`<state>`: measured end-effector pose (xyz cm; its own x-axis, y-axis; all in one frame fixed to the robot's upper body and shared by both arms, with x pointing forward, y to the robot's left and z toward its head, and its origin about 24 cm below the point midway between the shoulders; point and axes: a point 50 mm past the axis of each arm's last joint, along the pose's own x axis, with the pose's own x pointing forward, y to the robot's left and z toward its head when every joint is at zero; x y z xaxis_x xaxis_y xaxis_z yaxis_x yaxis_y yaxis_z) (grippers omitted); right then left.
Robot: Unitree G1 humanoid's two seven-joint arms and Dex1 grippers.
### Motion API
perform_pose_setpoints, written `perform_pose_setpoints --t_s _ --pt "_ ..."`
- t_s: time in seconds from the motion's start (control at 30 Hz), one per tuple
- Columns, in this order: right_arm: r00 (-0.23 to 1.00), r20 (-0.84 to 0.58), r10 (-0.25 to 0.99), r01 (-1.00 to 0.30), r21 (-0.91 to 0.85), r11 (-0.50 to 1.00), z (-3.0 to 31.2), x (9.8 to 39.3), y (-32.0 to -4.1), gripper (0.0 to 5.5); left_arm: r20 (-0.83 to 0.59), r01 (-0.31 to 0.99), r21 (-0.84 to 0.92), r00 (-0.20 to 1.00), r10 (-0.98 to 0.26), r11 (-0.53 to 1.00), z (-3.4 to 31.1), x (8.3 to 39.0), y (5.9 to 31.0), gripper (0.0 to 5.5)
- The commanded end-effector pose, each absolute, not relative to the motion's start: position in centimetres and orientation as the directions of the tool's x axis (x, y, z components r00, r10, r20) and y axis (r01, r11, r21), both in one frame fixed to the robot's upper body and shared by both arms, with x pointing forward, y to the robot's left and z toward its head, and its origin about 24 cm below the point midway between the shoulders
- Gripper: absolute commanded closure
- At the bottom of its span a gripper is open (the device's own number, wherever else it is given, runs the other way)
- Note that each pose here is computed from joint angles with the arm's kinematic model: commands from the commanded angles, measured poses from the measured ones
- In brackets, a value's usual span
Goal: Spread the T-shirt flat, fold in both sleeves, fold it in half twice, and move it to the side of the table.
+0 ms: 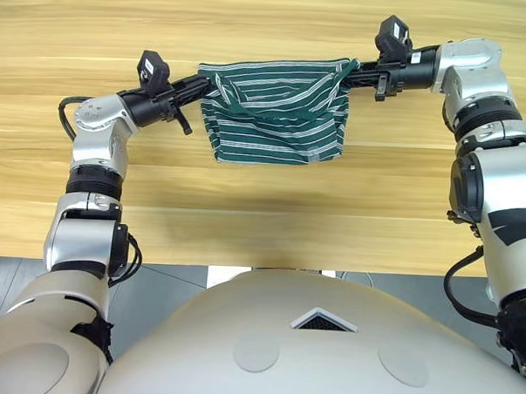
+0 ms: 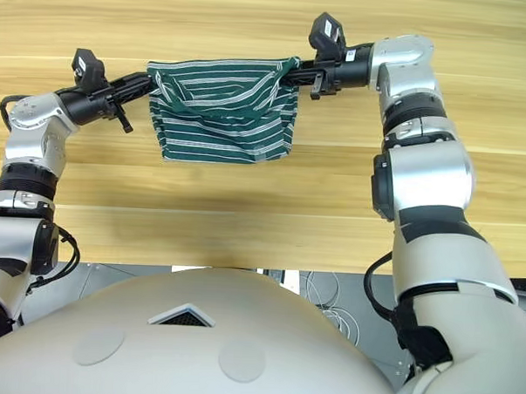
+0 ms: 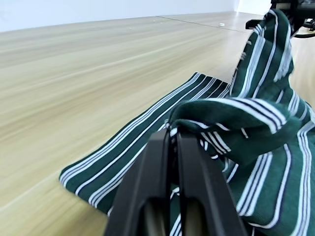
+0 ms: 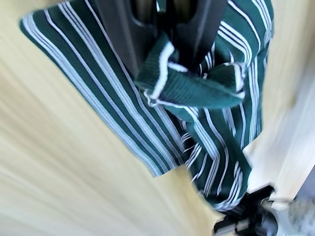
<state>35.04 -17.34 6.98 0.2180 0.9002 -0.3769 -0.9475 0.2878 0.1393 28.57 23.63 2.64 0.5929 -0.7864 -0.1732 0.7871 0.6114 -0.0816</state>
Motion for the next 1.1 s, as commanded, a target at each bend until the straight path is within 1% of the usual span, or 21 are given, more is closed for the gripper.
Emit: perform_pose_setpoints --t_s 0.03,0.13,0.27,0.43,0.5,0.53,0.6,0.7,0.77,0.87,0.97,1.1 --pt "0.294 -0.386 0.874 -0.931 0.093 0.354 8.3 36.2 -16.9 5.50 -0.115 0.780 -0.082 0.611 -0.783 0.621 3.0 28.7 24.2 5.50" --pt "0.358 -0.417 0.835 -0.902 0.078 0.425 7.7 36.3 -17.2 5.50 -0.120 0.768 -0.096 0.622 -0.773 0.633 2.6 29.1 24.0 5.50" --pt "0.401 -0.442 0.803 -0.877 0.069 0.476 7.1 36.5 -16.7 5.50 -0.145 0.746 -0.124 0.639 -0.756 0.654 1.4 29.2 23.6 5.50" --pt "0.436 -0.525 0.731 -0.844 0.044 0.535 5.2 36.2 -16.2 5.50 -0.217 0.674 -0.167 0.687 -0.694 0.719 -0.8 29.5 21.8 5.50" --pt "0.434 -0.539 0.722 -0.838 0.054 0.544 4.7 36.0 -16.1 5.01 -0.225 0.642 -0.197 0.706 -0.671 0.741 -1.4 29.6 21.2 5.50" --pt "0.428 -0.540 0.725 -0.838 0.064 0.542 4.6 35.9 -16.0 4.87 -0.219 0.621 -0.217 0.721 -0.658 0.753 -1.6 29.6 21.0 5.23" --pt "0.429 -0.539 0.725 -0.834 0.072 0.547 4.3 35.8 -16.1 4.57 -0.206 0.588 -0.250 0.744 -0.636 0.769 -1.7 29.8 20.9 4.96" --pt "0.458 -0.548 0.699 -0.810 0.065 0.582 3.9 35.7 -16.5 3.93 -0.193 0.540 -0.284 0.777 -0.599 0.792 -1.6 30.0 21.2 4.38" --pt "0.488 -0.555 0.674 -0.789 0.049 0.612 3.7 35.7 -16.8 3.67 -0.196 0.498 -0.297 0.803 -0.563 0.815 -1.6 30.1 21.7 4.20" --pt "0.520 -0.565 0.641 -0.763 0.029 0.645 3.4 35.7 -17.1 3.10 -0.181 0.463 -0.316 0.827 -0.532 0.828 -1.4 30.2 22.3 4.18" --pt "0.553 -0.542 0.632 -0.732 0.046 0.680 3.2 35.6 -17.4 2.55 -0.151 0.466 -0.314 0.835 -0.529 0.827 -1.1 30.1 22.7 4.18" --pt "0.619 -0.498 0.607 -0.649 0.110 0.753 2.9 35.7 -17.1 2.55 -0.172 0.424 -0.311 0.855 -0.489 0.851 -1.5 29.8 23.2 4.18"
